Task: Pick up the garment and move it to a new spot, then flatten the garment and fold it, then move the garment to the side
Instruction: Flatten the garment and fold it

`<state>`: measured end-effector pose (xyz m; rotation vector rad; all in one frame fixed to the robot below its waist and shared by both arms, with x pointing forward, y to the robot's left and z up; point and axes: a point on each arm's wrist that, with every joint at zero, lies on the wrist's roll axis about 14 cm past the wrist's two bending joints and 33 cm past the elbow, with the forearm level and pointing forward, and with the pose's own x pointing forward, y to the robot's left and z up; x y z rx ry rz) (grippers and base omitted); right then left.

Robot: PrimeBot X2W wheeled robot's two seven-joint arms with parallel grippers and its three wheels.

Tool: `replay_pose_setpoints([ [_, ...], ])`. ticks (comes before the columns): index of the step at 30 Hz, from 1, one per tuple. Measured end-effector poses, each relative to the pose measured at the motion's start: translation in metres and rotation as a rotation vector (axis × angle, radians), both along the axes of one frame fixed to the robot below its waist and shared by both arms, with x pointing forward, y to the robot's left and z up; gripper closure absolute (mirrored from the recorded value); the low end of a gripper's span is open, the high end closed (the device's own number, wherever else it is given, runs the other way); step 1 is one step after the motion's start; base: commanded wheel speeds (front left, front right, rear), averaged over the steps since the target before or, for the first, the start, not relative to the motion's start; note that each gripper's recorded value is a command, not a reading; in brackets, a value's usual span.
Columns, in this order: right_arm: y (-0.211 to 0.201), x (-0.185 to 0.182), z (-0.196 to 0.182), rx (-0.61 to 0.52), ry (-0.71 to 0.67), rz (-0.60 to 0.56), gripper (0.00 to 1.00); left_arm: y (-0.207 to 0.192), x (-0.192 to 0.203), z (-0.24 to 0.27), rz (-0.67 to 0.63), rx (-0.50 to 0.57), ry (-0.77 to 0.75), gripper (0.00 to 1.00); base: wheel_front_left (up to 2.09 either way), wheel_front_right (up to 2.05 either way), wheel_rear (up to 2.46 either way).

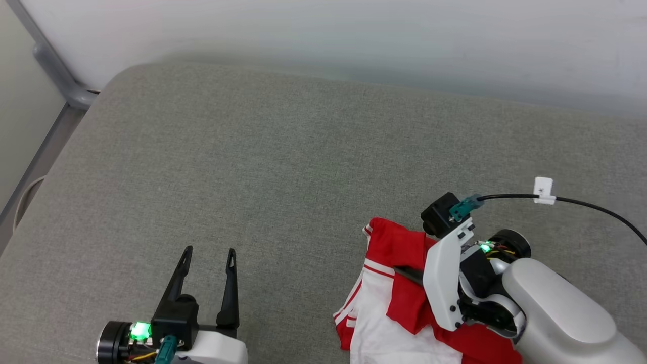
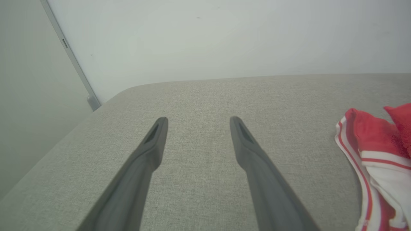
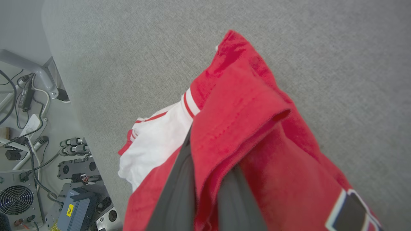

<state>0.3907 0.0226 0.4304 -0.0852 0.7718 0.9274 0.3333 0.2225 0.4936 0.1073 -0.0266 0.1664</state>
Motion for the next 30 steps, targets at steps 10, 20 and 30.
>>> replay_pose_setpoints([
  [10,0.000,-0.006,-0.038,-0.109,0.045,0.037,1.00,-0.001,0.006,-0.002,-0.001,-0.003,0.007,0.00,0.00,0.00,0.00],
  [20,-0.018,0.014,0.026,0.085,-0.202,-0.060,0.00,-0.005,-0.001,0.004,-0.017,-0.001,-0.017,0.00,0.00,0.00,0.00],
  [30,-0.103,0.036,0.106,0.233,-0.608,-0.337,0.00,-0.019,0.000,0.016,-0.079,0.008,-0.058,0.00,0.00,0.00,0.00],
])
